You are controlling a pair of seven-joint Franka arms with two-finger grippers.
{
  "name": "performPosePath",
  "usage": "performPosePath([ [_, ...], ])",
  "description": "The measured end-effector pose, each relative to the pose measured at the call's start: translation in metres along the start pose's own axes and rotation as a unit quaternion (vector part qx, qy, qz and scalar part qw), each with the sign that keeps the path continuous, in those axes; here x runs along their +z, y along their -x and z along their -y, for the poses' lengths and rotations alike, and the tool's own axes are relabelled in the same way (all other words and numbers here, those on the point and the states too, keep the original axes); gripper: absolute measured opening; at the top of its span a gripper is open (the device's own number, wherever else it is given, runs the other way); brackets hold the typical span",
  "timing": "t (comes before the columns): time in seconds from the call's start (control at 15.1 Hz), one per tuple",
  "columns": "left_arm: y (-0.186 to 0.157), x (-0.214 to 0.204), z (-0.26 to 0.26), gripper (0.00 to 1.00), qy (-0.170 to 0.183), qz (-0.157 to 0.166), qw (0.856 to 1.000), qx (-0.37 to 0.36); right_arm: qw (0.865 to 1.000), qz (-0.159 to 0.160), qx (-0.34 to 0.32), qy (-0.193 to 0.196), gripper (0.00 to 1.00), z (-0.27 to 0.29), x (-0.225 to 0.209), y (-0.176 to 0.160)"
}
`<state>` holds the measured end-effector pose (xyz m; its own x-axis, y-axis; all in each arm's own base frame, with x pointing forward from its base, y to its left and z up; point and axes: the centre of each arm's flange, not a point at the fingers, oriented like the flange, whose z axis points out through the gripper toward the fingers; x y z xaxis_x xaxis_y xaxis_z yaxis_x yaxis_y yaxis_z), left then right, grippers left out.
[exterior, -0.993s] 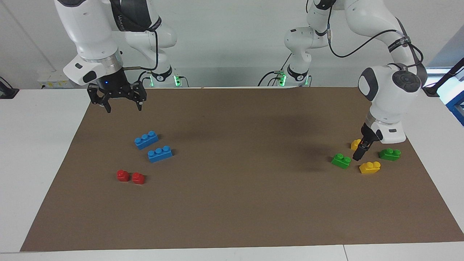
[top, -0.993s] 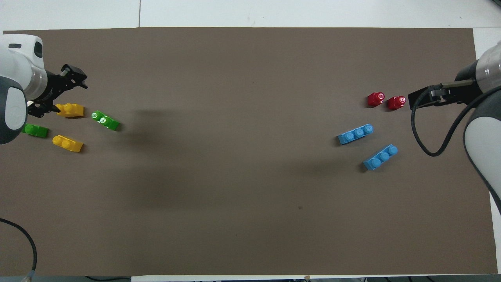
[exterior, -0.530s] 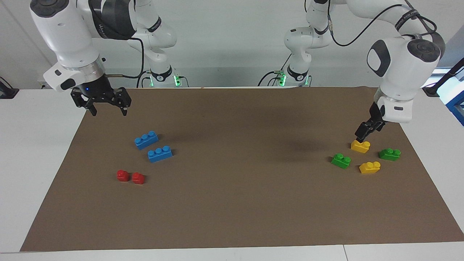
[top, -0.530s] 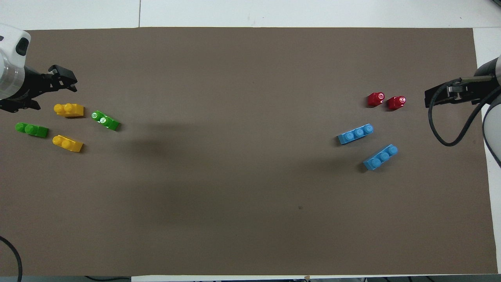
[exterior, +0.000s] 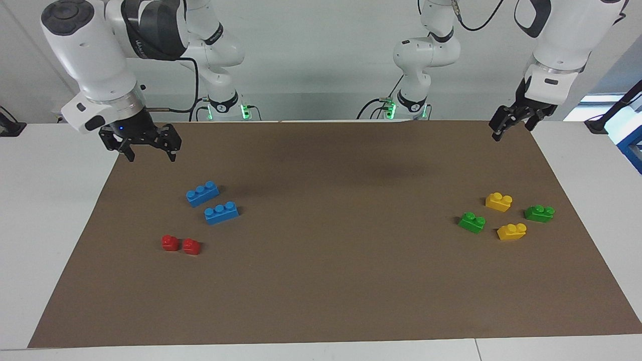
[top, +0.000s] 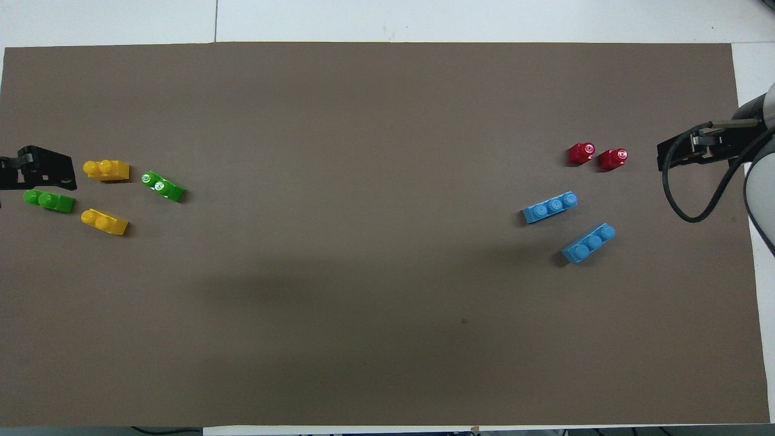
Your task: Remove green block with left arm and hold with right
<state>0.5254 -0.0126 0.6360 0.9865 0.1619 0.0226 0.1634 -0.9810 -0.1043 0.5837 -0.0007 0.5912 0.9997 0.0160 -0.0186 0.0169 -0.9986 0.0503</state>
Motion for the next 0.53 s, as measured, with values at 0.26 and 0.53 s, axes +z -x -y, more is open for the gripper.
performPosePath([
  [0.26,0.023,0.002,-0.004,1.0,0.029,0.018,0.999,0.012,1.0,0.0,0.0,-0.006,1.0,0.001,0.0,0.0],
  [0.53,0.032,0.008,-0.005,1.0,0.048,0.014,0.999,0.01,1.0,0.0,0.0,-0.007,1.0,0.001,0.0,0.0],
])
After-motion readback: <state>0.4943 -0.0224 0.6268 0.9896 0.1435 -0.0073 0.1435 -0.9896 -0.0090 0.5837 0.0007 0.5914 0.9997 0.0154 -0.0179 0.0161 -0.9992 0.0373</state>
